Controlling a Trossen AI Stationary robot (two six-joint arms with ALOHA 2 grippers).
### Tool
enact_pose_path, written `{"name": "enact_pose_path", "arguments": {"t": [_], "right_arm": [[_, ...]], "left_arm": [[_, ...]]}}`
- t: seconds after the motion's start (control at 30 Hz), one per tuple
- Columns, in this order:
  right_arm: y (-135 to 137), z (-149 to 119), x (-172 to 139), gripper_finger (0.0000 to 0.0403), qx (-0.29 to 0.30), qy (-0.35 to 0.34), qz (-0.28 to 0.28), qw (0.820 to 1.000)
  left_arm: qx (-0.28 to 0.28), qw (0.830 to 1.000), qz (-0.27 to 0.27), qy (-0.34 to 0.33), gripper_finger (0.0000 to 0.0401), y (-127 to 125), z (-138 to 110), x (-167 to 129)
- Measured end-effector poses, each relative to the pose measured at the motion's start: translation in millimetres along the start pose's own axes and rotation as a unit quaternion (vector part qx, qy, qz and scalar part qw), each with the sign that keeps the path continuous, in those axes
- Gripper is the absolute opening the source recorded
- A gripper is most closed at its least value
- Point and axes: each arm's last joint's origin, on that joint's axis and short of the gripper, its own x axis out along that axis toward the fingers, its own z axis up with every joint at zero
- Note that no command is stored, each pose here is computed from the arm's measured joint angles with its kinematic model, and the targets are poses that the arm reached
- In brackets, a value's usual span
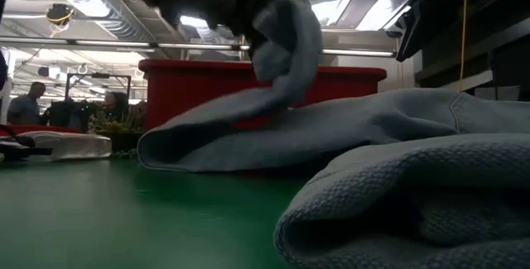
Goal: Fold Laundry from Bin
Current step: Fold the light blue pants
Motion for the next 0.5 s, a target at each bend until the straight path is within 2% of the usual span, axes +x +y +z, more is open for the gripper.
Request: {"name": "enact_pose_path", "arguments": {"t": [0.23, 0.33, 0.5], "right_arm": [[0, 0, 0, 0.0138, 0.000, 0.000, 0.000, 1.000], [0, 0, 0, 0.0138, 0.000, 0.000, 0.000, 1.000], [0, 0, 0, 0.0138, 0.000, -0.001, -0.001, 1.000]], "left_arm": [[0.003, 1.000, -0.001, -0.009, 0.0004, 18, -25, 31], [0.006, 1.000, -0.002, -0.017, 0.0023, 21, -29, 36], [0.011, 0.999, 0.028, -0.030, 0.0068, 23, -29, 38]]}}
